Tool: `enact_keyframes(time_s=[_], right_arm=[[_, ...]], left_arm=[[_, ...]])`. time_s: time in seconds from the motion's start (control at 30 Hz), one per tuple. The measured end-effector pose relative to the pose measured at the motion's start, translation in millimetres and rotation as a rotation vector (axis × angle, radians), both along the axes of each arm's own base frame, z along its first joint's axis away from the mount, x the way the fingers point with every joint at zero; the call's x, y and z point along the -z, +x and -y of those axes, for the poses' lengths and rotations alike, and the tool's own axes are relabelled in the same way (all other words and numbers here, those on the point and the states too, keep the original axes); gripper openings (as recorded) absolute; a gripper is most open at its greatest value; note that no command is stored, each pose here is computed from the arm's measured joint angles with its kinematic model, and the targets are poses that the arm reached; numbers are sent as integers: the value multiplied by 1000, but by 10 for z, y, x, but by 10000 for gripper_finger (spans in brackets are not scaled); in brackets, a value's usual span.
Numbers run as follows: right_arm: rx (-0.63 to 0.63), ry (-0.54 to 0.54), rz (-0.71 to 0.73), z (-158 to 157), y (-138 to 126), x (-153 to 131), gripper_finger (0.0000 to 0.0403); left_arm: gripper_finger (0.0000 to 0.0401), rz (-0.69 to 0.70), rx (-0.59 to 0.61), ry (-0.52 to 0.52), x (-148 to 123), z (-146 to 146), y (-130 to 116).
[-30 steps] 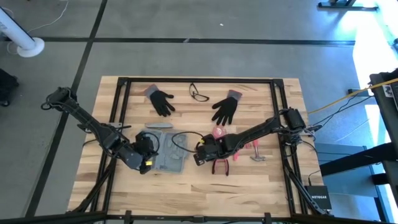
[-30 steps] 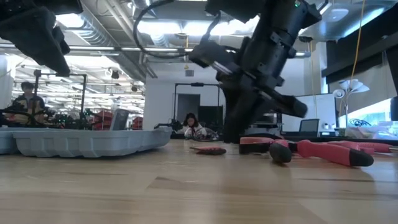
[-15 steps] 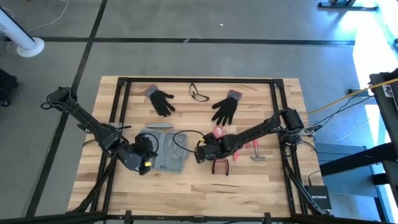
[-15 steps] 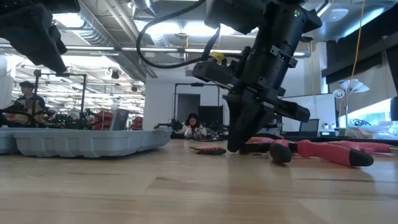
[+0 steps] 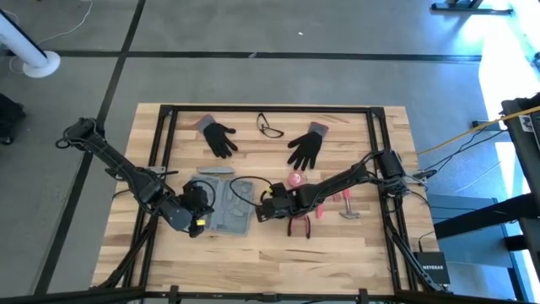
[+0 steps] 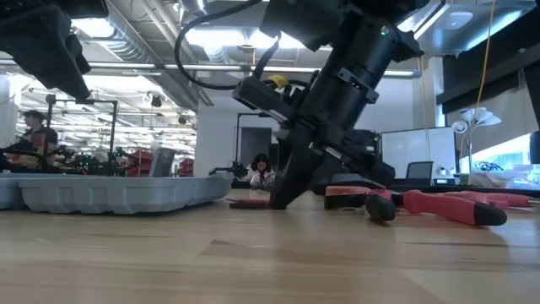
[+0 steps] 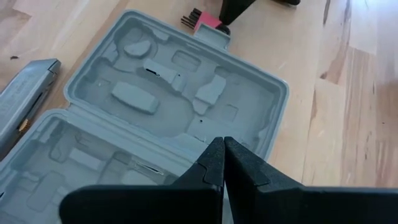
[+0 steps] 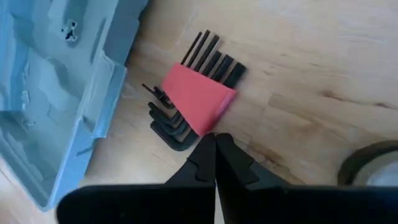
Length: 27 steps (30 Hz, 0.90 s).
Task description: Prefit tool cases
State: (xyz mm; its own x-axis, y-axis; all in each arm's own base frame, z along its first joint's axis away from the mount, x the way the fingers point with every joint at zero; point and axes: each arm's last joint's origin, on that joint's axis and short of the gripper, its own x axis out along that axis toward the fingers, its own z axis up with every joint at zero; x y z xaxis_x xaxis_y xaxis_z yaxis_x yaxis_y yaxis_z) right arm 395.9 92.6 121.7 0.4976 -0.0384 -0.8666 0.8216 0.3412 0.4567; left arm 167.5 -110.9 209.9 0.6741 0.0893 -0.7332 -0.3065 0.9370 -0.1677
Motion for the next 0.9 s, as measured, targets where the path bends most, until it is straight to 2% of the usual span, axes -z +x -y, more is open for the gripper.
enact_keyframes(time_s=[0.33, 0.57, 0.77, 0.9], right_arm=[[-47, -41, -105, 52, -129, -99, 0], [-69, -119, -113, 114, -311, -519, 0], [-121, -105, -232, 68, -425, -474, 0], [-50, -134, -298, 103, -488, -439, 0]], left_arm=[[0, -1, 0, 0, 1, 1, -1], [0, -3, 39, 34, -1, 1, 0], [0, -5, 45, 43, 0, -1, 1], [0, -1, 27, 24, -1, 1, 3]])
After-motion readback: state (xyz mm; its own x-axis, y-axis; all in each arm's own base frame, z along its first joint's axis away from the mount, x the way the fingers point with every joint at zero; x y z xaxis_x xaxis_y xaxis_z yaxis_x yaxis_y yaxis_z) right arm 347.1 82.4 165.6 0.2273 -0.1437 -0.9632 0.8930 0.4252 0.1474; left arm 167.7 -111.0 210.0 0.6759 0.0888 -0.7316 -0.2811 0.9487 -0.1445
